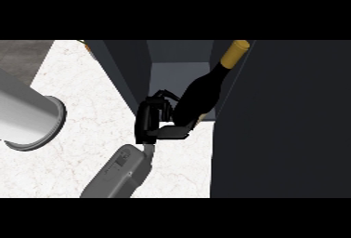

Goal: Pick up the wine, place it into the cabinet and close the cabinet

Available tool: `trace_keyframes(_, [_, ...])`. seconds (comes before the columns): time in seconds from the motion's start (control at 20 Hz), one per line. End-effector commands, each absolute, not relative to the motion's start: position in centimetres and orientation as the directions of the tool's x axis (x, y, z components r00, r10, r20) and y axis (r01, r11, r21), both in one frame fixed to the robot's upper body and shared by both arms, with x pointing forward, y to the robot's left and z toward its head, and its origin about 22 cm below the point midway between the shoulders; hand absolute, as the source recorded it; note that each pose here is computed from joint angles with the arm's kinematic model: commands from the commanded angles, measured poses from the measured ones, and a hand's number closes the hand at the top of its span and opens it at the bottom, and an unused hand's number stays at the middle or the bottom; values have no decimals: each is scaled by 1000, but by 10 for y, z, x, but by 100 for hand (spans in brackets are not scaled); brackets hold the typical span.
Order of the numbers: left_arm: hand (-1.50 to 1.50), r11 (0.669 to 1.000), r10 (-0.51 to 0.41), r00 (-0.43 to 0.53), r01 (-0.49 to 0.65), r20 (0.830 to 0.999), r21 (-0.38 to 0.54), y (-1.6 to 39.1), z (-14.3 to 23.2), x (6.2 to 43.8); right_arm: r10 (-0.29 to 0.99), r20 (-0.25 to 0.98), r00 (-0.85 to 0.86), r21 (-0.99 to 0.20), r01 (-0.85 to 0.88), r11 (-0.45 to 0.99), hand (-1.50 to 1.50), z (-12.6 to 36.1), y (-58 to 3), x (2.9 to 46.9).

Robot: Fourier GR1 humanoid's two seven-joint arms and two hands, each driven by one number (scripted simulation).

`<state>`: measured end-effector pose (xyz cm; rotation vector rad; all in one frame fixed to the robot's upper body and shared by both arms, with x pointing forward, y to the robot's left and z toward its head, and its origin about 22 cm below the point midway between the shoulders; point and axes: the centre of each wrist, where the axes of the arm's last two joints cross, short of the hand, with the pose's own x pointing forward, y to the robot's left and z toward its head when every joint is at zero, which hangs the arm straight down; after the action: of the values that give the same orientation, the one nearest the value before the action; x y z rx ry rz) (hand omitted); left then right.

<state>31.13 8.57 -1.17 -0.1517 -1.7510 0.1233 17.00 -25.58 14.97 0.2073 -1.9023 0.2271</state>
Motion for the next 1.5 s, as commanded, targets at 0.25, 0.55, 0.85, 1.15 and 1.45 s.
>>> trace_keyframes(0.25, [150,981,195,-144,3,970,-196,98,-53,309,-24,946,-324,-61,-250,966,-150,141,-244,175])
trace_keyframes(0.55, [150,955,293,-126,-11,948,-297,102,-59,324,-28,950,-312,-59,-264,963,-150,148,-246,170])
trace_keyframes(0.85, [150,958,288,-135,30,948,-286,90,-51,334,-65,944,-323,-26,-269,963,-150,146,-250,192])
trace_keyframes(1.15, [150,948,315,-131,8,940,-317,92,-31,368,-64,949,-310,-28,-281,959,-150,146,-249,181])
trace_keyframes(1.45, [150,941,338,-112,22,934,-338,94,-34,369,-57,953,-297,-31,-283,959,-150,140,-253,176])
